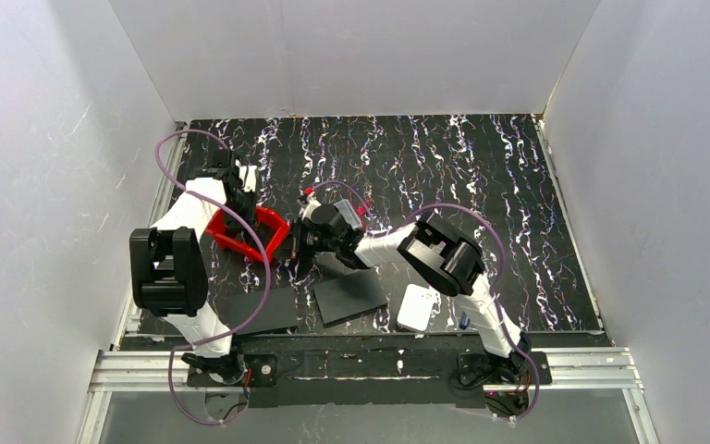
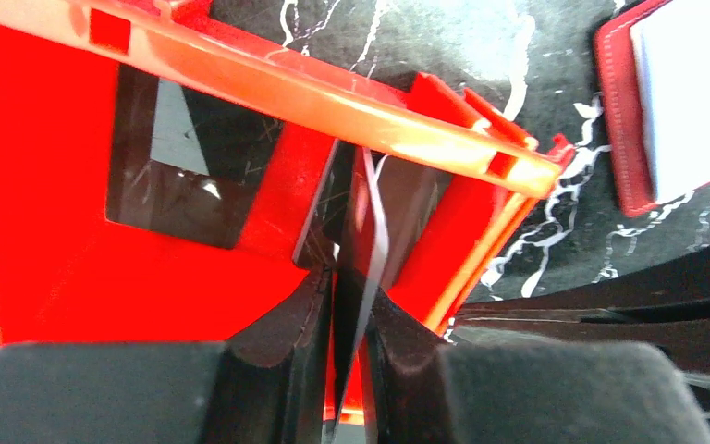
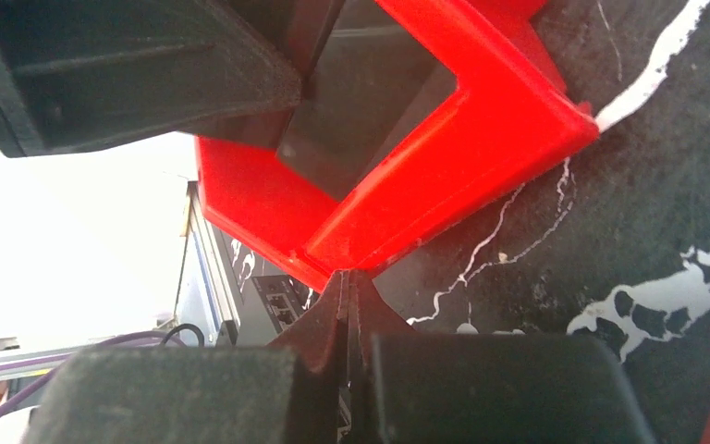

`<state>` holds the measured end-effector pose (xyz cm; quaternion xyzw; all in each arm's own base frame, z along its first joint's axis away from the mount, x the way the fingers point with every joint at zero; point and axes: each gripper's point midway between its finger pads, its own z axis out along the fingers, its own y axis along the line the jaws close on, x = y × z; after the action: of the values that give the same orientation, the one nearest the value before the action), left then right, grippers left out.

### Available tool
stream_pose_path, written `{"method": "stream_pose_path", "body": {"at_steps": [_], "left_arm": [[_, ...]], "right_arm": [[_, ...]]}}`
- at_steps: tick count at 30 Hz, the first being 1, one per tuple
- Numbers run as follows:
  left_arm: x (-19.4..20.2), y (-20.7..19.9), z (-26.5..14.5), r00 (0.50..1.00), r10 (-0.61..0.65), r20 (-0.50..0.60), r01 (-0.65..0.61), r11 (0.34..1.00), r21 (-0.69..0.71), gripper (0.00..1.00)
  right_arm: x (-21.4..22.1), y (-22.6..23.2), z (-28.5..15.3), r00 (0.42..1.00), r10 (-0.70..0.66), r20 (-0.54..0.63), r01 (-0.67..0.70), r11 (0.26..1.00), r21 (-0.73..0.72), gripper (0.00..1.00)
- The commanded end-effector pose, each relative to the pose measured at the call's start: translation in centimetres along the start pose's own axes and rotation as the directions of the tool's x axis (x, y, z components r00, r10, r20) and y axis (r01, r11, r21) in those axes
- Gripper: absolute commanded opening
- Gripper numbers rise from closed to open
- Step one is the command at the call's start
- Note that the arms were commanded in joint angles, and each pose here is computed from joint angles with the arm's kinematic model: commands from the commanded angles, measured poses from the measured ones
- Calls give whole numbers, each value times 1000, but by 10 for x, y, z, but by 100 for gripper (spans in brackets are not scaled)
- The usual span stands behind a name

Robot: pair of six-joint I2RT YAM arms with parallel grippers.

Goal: Put the credit cards into the card holder
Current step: Pick up the credit card from the storage box.

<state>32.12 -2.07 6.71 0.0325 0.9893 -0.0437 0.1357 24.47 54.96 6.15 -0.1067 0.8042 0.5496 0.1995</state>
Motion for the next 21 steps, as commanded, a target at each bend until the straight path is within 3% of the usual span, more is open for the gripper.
{"method": "stream_pose_path", "body": {"at_steps": [1,8,11,21], "left_arm": [[-9,-11,-31,998,-38,50,36,998,46,9],[-14,-9,-44,993,-88,75,84,995,48,5],[-12,-5,-47,994,-76,74,75,997,24,0],[-20,17,-79,975,-110,195,120,992,-41,0]], "right_arm": [[-18,21,2,998,-60,19,60,997,-48,1],[-27,28,1,995,-101,-21,100,994,-37,18],[-32,29,-2,993,-112,-28,111,993,-27,22],[-56,36,-17,975,-223,-17,223,975,17,34]]}}
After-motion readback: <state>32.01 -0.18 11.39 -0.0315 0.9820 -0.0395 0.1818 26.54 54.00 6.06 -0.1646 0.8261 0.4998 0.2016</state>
